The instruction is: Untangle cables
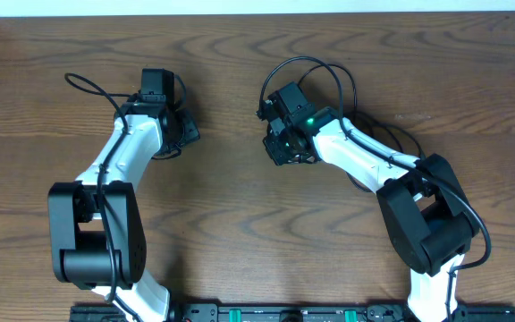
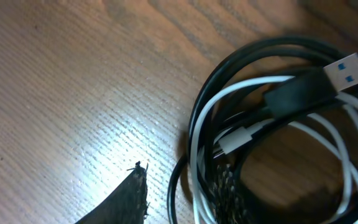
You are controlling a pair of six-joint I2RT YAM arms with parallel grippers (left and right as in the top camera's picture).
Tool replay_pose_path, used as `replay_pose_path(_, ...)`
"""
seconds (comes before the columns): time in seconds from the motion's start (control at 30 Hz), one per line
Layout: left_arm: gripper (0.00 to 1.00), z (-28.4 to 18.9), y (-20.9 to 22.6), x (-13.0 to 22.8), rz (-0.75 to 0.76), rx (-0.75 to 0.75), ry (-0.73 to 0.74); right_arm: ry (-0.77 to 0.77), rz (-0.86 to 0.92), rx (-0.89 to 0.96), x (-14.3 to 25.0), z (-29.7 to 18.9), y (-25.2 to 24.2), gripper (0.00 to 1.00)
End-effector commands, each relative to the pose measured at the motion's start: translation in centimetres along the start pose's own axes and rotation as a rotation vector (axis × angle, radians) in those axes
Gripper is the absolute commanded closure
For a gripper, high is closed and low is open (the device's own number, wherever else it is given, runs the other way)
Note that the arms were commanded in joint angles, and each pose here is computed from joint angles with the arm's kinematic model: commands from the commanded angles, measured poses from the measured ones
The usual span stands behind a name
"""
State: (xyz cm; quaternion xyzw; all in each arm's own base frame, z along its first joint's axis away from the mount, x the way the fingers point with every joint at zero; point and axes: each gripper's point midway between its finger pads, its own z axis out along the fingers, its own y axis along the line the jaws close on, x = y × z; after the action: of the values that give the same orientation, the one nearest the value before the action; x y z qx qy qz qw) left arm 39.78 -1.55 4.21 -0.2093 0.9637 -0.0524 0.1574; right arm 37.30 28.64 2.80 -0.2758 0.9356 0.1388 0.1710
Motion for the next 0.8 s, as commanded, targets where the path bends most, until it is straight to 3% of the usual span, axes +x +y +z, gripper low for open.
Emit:
replay_pose_path(0.0,0.49,0.41,0.33,0.39,0.002,-0.007,0.016,0.029,-0.014,0.019,0.91,0.97,-0.34,0.7)
replay_pose_path(0.43,0.49,0.41,0.33,0.39,0.002,-0.007,0.016,0.032,-0.012,0.02,1.01,1.19,-0.43,0.78)
replay_pose_path(0.57,0.49,0.41,0.33,0.39,0.002,-0.007,0.016,0.033,-0.012,0.02,1.05,1.33,-0.46,0.87)
replay_pose_path(0.63,0.49,0.41,0.33,0.39,0.002,-0.007,0.016,0.034,-0.012,0.02,1.06,1.34,-0.46,0.98)
replay_pose_path(0.77,0.49,0.41,0.33,0.4,0.002,-0.007,0.017,0.031,-0.013,0.019,0.95,1.3,-0.41,0.99)
